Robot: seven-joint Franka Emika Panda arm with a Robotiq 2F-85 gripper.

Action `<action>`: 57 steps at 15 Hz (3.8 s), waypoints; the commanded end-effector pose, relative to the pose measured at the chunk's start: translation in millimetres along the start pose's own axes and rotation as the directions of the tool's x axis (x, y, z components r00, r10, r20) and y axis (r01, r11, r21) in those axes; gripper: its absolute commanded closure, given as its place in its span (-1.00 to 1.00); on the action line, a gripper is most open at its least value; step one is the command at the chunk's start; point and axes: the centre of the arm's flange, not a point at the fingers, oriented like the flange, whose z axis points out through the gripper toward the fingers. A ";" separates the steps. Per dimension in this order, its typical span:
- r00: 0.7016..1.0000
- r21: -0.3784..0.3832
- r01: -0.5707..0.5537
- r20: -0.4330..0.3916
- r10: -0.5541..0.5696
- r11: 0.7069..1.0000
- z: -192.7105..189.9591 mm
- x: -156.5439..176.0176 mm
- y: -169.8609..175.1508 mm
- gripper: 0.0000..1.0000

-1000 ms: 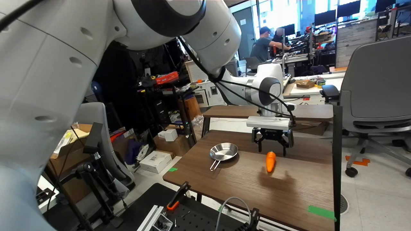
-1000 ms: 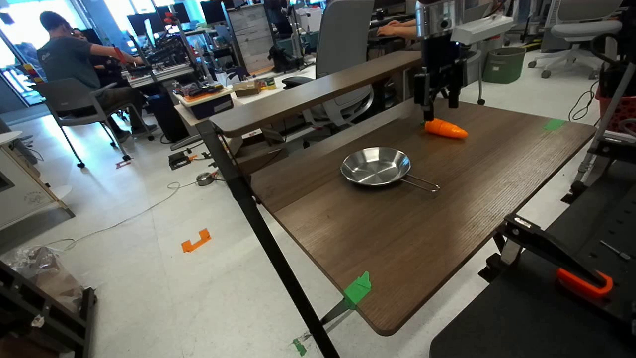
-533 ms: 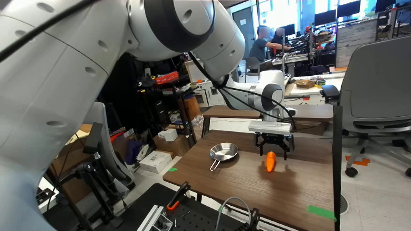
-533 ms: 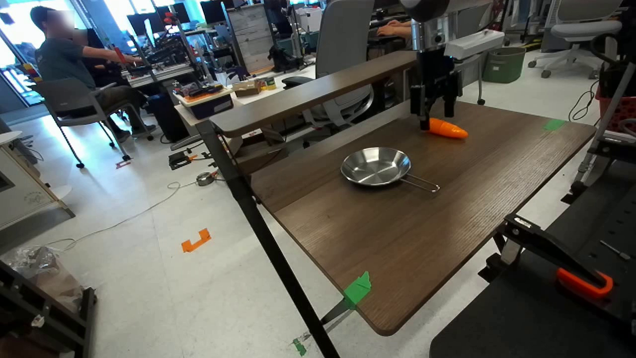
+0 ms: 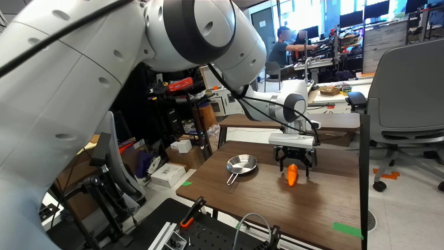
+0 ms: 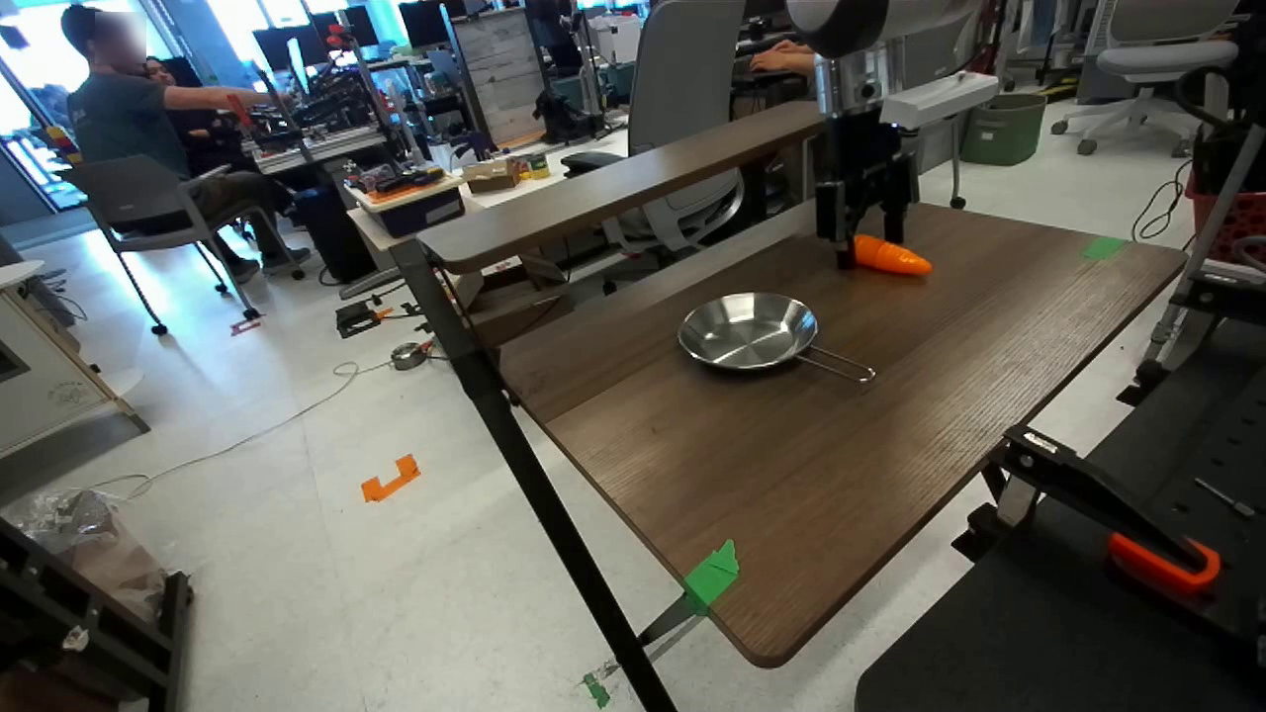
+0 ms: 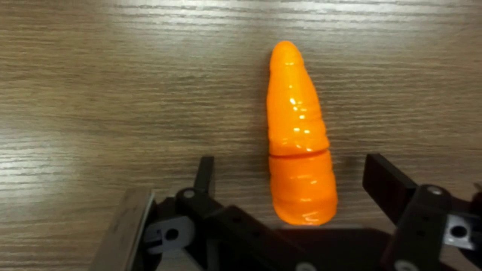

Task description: Pick the carrot and put it on the pan

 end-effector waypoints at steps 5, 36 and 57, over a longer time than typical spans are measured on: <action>1.000 0.006 0.000 0.022 0.000 1.000 -3.0 6.1 0.1 -0.02; 0.992 -0.009 0.088 -0.092 -0.089 0.996 -177.4 -100.5 -63.9 0.72; 0.993 0.011 0.086 -0.079 -0.085 0.996 -217.4 -96.9 -90.8 0.72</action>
